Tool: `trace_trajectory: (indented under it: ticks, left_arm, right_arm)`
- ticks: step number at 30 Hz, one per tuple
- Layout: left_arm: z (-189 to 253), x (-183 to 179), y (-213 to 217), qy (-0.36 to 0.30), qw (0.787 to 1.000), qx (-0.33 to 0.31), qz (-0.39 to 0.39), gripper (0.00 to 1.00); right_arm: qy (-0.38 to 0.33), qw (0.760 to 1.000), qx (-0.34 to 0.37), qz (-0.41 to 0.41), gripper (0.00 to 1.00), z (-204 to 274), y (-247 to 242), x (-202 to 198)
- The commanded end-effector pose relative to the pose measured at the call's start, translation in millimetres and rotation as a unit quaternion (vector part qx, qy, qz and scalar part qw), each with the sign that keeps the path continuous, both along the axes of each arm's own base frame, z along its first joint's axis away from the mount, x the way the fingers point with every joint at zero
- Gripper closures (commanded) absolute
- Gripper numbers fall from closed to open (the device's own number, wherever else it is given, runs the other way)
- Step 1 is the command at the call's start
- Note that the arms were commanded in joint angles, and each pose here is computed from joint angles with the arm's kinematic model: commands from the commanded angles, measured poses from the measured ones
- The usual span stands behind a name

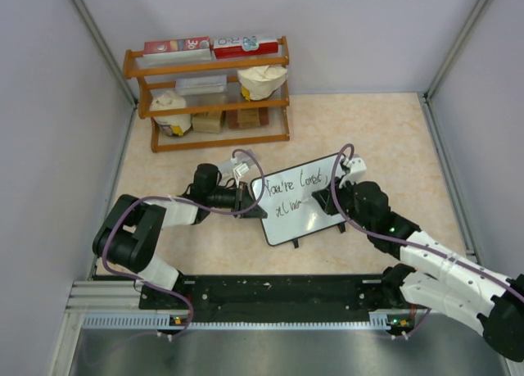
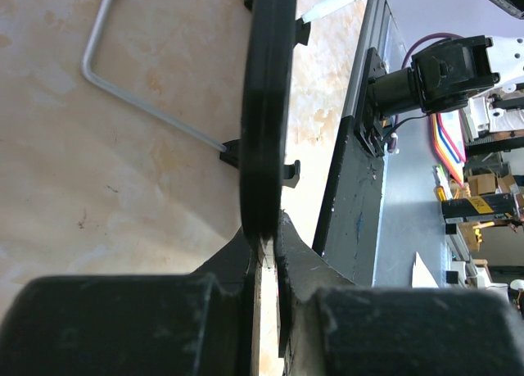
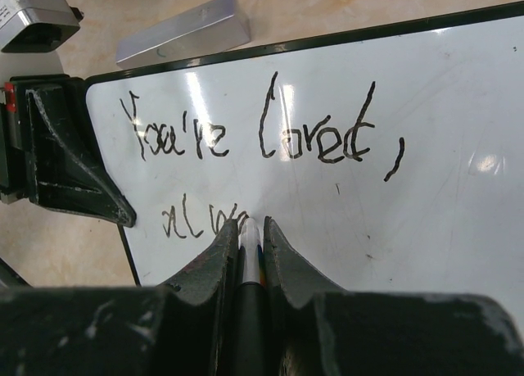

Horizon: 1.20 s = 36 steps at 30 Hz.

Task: Write a sentence on the whiteboard
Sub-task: Write a sentence at the center of the board.

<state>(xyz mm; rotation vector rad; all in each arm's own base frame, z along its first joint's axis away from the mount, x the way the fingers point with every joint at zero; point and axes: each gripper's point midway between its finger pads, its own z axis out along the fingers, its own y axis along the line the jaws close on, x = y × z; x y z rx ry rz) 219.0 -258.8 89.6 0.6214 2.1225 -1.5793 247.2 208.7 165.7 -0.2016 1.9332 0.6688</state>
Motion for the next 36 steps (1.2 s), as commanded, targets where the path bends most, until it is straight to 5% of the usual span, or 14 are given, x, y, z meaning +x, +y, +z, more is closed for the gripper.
trace_trajectory:
  ticks: [1, 16, 36]
  left_arm:
    - [-3.3, -4.0, 0.4, -0.012, 1.000, 0.006, -0.007, 1.00]
    - [-4.6, -4.2, 0.3, -0.011, 1.000, 0.007, -0.006, 1.00]
    - [-3.7, -3.5, 0.5, -0.013, 1.000, 0.007, -0.006, 1.00]
  right_arm:
    - [0.011, 1.000, -0.019, -0.010, 1.00, -12.5, -10.7, -2.2]
    - [0.012, 1.000, -0.015, -0.012, 1.00, -13.3, -13.8, -6.5]
    - [-0.056, 0.997, 0.026, -0.041, 1.00, 46.6, -16.7, 8.7]
